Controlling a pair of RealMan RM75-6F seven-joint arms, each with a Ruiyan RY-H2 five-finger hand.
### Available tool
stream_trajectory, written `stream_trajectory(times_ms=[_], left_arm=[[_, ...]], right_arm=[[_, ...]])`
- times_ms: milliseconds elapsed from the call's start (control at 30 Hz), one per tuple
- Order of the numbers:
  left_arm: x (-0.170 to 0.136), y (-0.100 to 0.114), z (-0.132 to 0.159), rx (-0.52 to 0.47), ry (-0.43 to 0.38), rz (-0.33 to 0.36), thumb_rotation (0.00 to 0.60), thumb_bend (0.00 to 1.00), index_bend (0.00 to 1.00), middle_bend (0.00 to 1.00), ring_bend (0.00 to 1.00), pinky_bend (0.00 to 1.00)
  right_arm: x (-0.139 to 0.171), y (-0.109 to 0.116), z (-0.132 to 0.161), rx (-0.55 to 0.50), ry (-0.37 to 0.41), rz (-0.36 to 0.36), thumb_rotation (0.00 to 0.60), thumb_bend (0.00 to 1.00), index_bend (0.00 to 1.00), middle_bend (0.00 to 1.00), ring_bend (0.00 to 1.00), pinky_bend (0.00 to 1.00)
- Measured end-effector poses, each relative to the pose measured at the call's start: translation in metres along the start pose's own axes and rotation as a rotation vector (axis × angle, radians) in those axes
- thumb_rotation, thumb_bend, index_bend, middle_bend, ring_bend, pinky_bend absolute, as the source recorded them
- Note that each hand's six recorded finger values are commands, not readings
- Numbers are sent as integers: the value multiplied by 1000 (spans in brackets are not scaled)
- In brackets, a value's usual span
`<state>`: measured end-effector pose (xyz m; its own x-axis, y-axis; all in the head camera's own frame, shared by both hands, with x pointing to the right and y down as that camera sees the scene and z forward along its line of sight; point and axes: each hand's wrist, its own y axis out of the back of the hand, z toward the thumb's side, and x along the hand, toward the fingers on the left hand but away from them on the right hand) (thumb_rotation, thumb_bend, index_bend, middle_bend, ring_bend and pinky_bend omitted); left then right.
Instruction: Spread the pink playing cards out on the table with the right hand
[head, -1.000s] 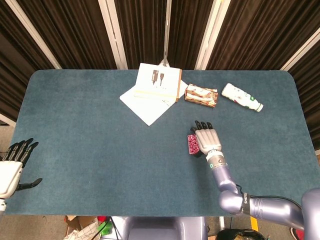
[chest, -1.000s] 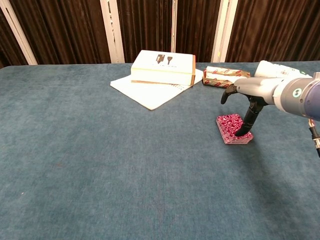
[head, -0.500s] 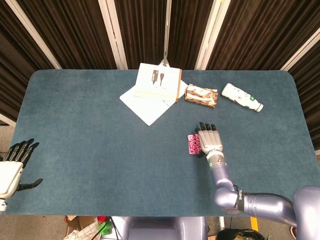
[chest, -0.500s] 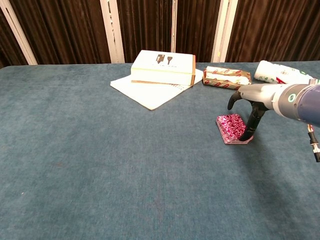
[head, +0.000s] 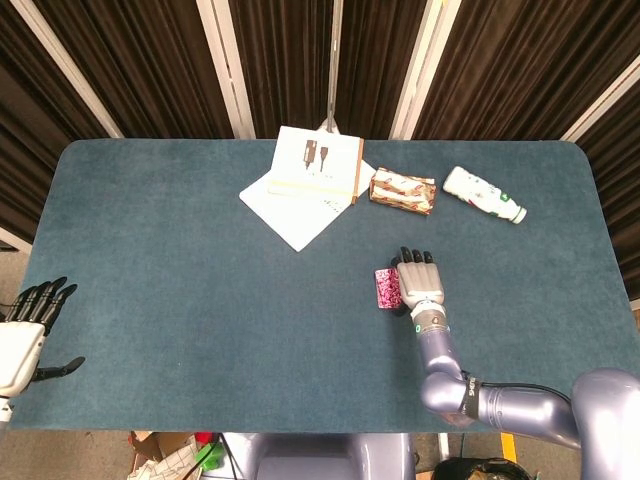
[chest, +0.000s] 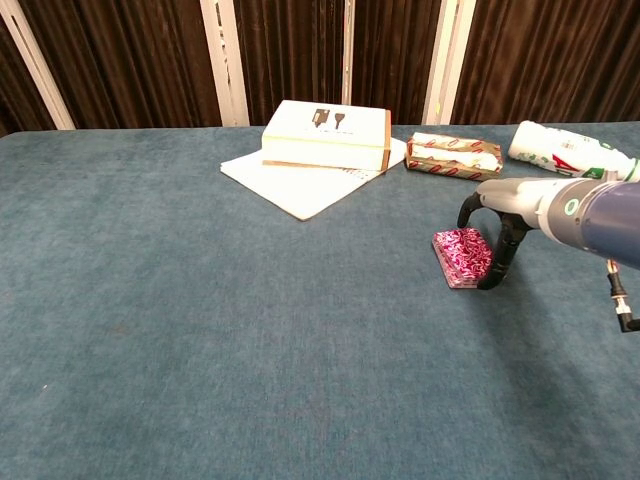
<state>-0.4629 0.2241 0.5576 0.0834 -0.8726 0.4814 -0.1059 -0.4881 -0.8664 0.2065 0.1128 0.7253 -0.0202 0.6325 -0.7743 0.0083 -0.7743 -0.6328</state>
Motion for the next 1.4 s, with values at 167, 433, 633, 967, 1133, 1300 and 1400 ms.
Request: stream_trajectory(times_ms=[167,433,633,967,1133,1300,1400], left_arm=[[0,0,0,2,0,-3,600,0,0,0,0,0],[0,0,0,1,1,-4,600,0,0,0,0,0],[0,0,0,0,2,-4,600,0,0,0,0,0],[0,-1,0,-4,4,-9,600,0,0,0,0,0],[0,-1,0,-5,6,-9,600,0,0,0,0,0],[0,-1,-1,-5,9,-8,600,0,0,0,0,0],[1,-1,-1,-5,12,-6,600,0,0,0,0,0]], right_arm=[[-2,-1,2,-9,4,-1,600,102,227,42,0,0],[-1,-5,4,-8,10,6,600,149,283,43,0,0],[-3,-6,5,-24,14,1,600,305,373,77,0,0],[-3,-5,7,-53,38,-23,600,419,480,124,0,0],[0,-4,5,-60,42,-23,600,419,491,129,0,0],[2,1,-2,-64,37,-34,600,419,507,130,0,0],[3,5,-14,-66,19,-42,600,419,511,130,0,0]])
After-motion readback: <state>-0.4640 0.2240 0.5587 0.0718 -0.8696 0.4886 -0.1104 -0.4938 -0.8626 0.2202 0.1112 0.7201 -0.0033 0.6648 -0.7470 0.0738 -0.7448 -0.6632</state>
